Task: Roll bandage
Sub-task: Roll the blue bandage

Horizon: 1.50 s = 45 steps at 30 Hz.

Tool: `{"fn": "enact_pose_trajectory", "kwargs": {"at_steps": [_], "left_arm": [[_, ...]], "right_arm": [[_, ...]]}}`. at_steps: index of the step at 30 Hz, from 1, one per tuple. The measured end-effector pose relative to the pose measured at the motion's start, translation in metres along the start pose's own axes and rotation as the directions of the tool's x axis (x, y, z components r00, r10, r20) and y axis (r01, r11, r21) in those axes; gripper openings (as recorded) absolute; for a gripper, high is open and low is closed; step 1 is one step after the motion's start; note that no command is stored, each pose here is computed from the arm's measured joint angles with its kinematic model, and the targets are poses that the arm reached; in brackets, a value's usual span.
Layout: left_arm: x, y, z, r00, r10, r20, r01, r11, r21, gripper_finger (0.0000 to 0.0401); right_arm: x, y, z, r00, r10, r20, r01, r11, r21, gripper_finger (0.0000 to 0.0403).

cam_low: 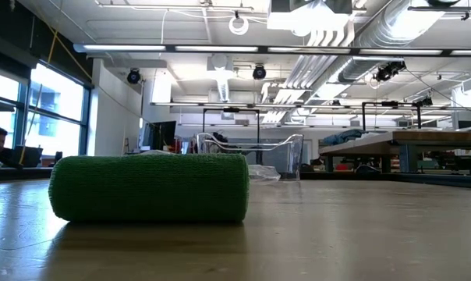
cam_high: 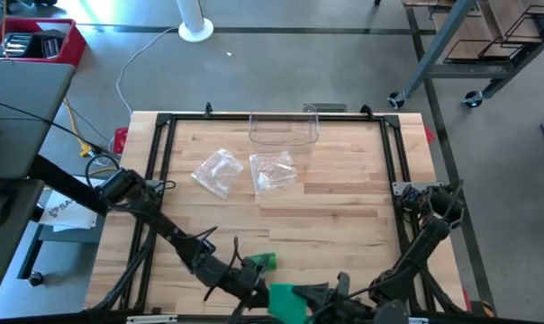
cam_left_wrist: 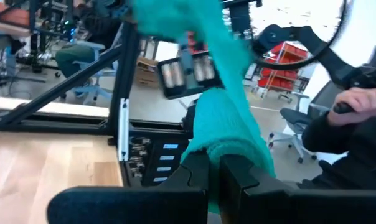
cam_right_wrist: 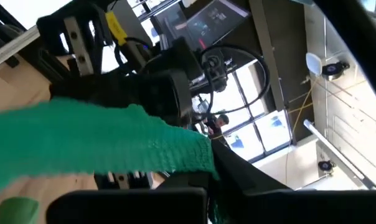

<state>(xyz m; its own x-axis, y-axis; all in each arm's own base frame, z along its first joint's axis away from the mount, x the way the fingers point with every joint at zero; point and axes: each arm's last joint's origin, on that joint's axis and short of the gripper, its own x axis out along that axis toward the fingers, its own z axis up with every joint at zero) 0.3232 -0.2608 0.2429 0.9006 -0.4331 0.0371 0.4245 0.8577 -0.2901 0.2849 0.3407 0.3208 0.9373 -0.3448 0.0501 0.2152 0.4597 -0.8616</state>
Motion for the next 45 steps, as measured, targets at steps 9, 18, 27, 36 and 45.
{"fn": "enact_pose_trajectory", "kwargs": {"at_steps": [9, 18, 27, 36, 45], "left_arm": [[-0.003, -0.012, 0.0, 0.999, -0.031, 0.024, 0.03, 0.998, 0.055, 0.0001], [-0.005, -0.017, 0.0, 0.999, -0.008, 0.045, 0.004, 0.997, 0.081, 0.0001], [-0.003, -0.01, 0.002, 0.997, 0.045, 0.057, -0.048, 0.997, 0.056, 0.0001], [-0.003, -0.01, 0.001, 0.998, 0.038, 0.05, -0.041, 0.998, 0.049, 0.0001], [-0.009, -0.03, 0.001, 0.996, -0.033, 0.083, 0.022, 0.991, 0.131, 0.0001]], "right_arm": [[-0.004, 0.001, -0.002, 0.995, -0.028, -0.091, 0.037, 0.994, 0.101, 0.0], [-0.028, 0.003, 0.005, 0.998, -0.01, -0.066, 0.021, 0.985, 0.171, 0.0], [-0.034, -0.008, 0.014, 0.995, 0.002, 0.101, -0.027, 0.969, 0.247, 0.0], [-0.033, -0.016, 0.014, 0.997, -0.034, 0.071, 0.014, 0.967, 0.255, 0.0], [-0.013, -0.006, 0.003, 0.998, -0.033, -0.06, 0.049, 0.959, 0.279, 0.0]]}}
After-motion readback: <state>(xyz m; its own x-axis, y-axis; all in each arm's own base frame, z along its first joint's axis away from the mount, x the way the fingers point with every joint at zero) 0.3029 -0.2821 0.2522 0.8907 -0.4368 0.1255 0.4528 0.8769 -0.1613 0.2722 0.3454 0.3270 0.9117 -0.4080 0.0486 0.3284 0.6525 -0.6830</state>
